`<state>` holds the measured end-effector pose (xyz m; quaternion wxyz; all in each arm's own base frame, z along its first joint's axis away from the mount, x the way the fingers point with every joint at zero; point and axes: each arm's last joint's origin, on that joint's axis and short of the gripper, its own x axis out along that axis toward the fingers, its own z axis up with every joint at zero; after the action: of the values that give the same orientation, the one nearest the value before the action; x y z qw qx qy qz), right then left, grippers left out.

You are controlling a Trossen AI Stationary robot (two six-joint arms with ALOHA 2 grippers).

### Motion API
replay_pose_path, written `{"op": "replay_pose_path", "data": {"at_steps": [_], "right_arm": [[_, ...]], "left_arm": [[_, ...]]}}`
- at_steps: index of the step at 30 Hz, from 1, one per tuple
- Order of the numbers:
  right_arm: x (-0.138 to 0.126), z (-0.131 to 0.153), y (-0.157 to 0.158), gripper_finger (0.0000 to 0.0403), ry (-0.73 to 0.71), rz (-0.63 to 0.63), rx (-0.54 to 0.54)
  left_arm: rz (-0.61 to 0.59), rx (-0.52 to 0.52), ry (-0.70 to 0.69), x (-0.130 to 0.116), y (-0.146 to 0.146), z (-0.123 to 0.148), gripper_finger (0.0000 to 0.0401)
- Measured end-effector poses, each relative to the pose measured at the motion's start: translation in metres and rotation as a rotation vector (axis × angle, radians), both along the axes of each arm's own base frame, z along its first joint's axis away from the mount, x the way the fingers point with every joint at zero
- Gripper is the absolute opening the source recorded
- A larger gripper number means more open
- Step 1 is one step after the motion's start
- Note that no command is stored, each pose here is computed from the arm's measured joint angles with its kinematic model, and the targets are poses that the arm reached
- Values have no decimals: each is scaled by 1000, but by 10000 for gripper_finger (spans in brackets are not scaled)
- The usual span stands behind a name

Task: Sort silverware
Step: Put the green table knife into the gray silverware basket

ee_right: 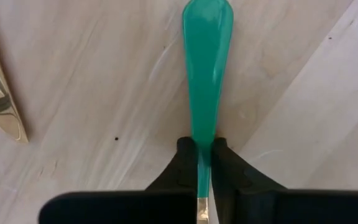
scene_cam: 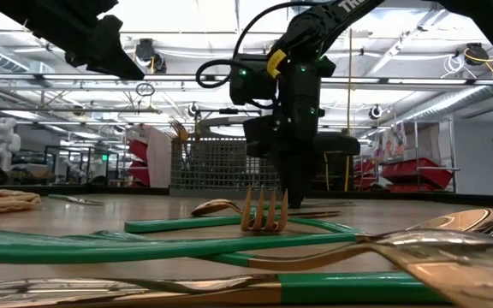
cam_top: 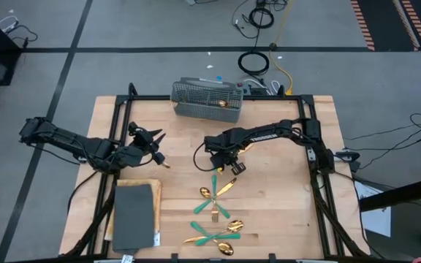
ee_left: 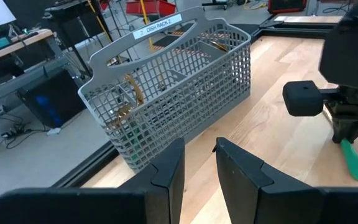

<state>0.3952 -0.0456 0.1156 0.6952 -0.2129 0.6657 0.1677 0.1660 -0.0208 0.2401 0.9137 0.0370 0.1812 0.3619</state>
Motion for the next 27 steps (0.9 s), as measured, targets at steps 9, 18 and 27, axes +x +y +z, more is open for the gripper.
{"op": "replay_pose_path", "data": {"at_steps": [9,18,27], "right_arm": [[-3,30,13,1,-66,-34,-56],[-7,35,18,0,-26,-26,-259],[-12,48,28,0,64,53,-631]], "left_arm": [[0,0,0,0,0,0,99],[0,1,3,0,0,0,99],[0,1,4,0,0,0,99]]}}
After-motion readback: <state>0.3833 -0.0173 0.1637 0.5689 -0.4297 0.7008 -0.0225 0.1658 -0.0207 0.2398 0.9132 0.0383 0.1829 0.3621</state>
